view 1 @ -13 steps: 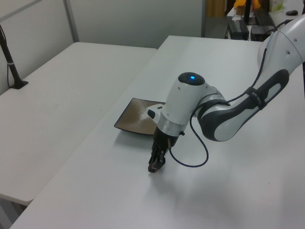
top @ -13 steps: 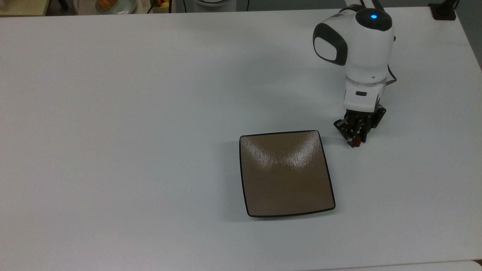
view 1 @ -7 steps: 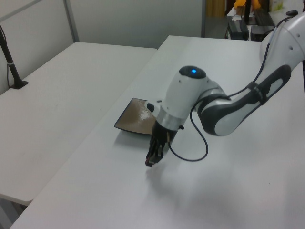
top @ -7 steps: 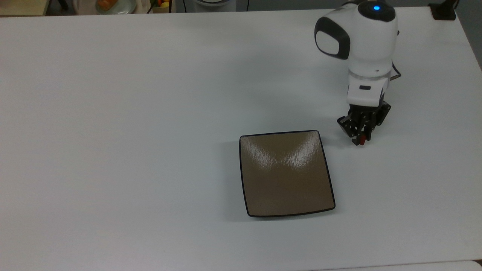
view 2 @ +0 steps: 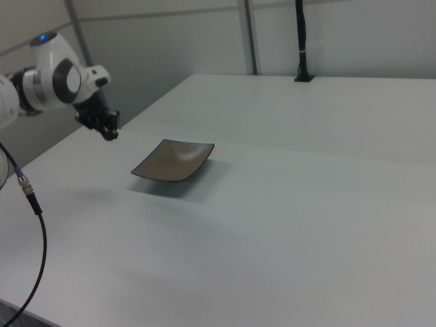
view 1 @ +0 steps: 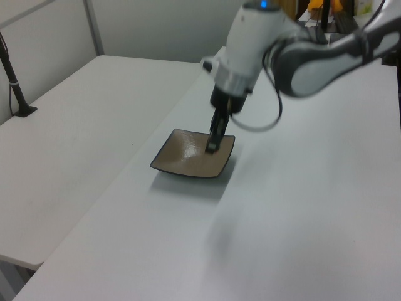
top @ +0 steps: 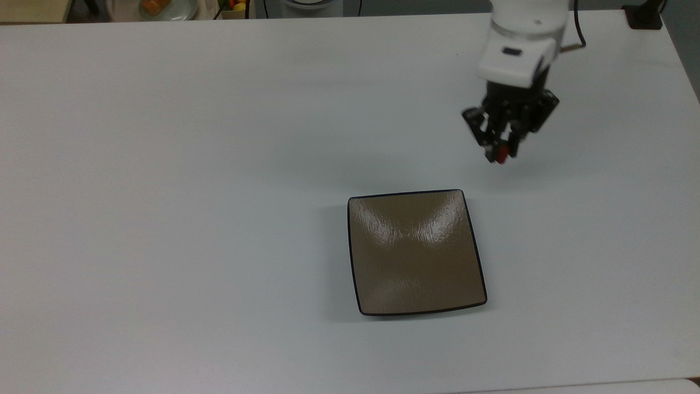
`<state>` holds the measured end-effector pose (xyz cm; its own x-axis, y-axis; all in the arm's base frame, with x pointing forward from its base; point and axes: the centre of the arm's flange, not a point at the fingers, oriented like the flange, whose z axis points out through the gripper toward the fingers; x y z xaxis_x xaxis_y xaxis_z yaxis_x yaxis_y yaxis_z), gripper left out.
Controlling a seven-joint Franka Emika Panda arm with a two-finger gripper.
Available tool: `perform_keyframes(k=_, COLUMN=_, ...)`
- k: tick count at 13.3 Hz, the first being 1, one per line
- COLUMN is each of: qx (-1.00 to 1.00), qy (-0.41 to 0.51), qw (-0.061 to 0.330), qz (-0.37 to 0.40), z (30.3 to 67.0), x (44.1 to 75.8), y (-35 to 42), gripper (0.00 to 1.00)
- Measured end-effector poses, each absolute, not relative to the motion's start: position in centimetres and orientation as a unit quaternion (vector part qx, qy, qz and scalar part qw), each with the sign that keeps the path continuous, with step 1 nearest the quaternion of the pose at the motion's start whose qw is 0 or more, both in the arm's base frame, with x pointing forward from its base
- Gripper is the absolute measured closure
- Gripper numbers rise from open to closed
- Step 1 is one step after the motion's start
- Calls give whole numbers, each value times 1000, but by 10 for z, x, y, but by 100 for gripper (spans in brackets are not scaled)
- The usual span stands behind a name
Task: Strawberries on a ceramic plate
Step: 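Lift the strawberry and carry it over the square plate, then lower the strawberry onto the plate center and open the gripper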
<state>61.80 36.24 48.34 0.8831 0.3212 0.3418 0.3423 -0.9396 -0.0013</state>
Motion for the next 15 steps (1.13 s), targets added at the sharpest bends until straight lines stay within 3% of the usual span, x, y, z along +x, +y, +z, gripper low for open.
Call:
perform_keyframes(k=2, qx=-977, qy=-139, qw=29, qz=-158, z=529, x=619, y=316, gripper=69)
perform_keyframes(k=5, qx=-980, qy=-130, qw=22, qz=-149, z=548, x=624, y=276, gripper=69)
perform_keyframes(k=10, qx=-978, qy=-148, qw=7, qz=-144, z=528, x=659, y=201, gripper=69)
perform_keyframes(k=12, qx=-972, qy=-146, qw=16, qz=-185, z=517, x=673, y=202, gripper=69)
perform_keyframes(k=15, qx=-957, qy=-145, qw=33, qz=-249, z=465, x=698, y=216, gripper=69)
